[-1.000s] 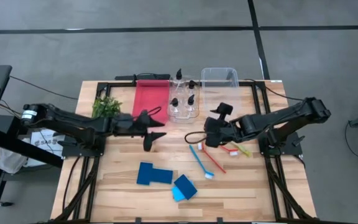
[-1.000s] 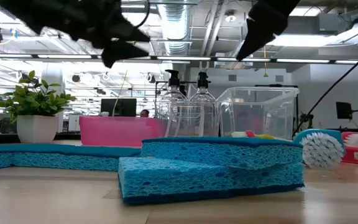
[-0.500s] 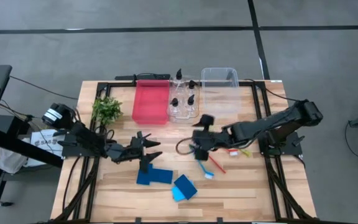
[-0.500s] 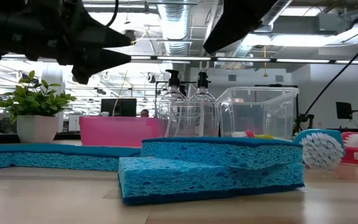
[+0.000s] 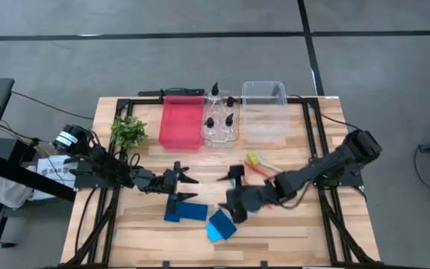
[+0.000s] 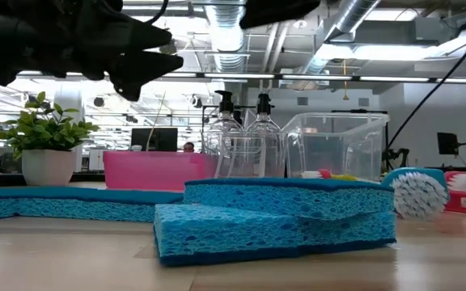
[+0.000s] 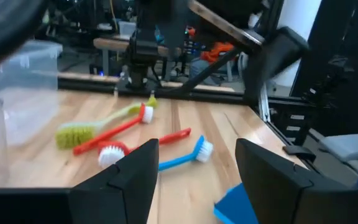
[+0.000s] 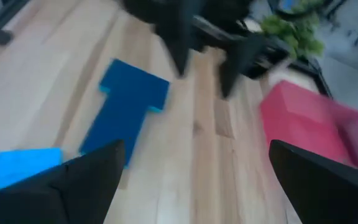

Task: Pick & Place Kitchen Sink Supplies
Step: Put the blue sponge into the pink bin

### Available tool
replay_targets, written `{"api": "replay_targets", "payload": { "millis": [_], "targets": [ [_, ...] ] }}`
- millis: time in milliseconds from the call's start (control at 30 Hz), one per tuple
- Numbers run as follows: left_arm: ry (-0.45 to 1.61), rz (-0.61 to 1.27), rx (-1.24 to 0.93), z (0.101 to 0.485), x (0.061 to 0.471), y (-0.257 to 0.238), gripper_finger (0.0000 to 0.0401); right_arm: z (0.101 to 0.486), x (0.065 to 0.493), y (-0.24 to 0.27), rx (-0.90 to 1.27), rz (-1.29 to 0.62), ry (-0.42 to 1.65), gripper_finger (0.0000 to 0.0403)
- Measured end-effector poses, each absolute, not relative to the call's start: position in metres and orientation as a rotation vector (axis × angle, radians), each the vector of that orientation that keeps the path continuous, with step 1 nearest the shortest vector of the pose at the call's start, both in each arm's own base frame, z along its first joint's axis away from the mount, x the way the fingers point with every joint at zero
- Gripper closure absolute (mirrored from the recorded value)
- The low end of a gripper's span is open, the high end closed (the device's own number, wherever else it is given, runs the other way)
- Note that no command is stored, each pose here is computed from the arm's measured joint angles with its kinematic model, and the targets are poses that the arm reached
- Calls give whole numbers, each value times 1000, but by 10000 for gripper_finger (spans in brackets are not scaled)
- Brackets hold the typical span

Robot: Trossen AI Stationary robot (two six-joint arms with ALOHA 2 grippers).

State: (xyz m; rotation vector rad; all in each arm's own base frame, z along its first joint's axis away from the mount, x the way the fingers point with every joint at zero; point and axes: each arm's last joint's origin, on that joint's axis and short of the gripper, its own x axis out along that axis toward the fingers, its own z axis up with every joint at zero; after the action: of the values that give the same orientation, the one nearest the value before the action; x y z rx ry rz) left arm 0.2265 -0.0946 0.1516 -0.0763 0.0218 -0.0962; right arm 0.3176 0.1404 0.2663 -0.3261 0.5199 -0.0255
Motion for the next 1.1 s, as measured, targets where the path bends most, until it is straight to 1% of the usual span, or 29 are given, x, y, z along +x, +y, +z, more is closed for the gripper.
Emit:
{"api": "replay_targets", "payload": {
  "millis": [167,333,400,500,567,700,767,900,967,1100],
  "targets": [
    [6,-98,20,154,227,-95,185,265,310,156,-313,35,528,12],
    [-1,-86,97,154,228,-92,185,269,303,178,-299,256,472,12],
    [-5,-68,106,155,229,-88,185,271,299,186,-308,280,456,12],
    [-2,-32,103,155,232,-80,185,269,294,192,-310,267,470,12],
    [0,-20,78,155,234,-75,185,269,293,192,-274,226,476,12],
    [33,-103,-17,152,237,-69,185,268,293,192,-172,176,490,12],
    [69,-113,-59,148,238,-66,187,265,295,191,-130,117,494,12],
    [109,-106,-101,145,237,-65,188,253,297,187,-100,13,553,12],
    [128,-145,-101,143,236,-71,188,247,296,183,-112,-45,593,12],
    [309,-197,-99,135,240,-87,188,229,299,179,-150,-104,675,14]
  ]
}}
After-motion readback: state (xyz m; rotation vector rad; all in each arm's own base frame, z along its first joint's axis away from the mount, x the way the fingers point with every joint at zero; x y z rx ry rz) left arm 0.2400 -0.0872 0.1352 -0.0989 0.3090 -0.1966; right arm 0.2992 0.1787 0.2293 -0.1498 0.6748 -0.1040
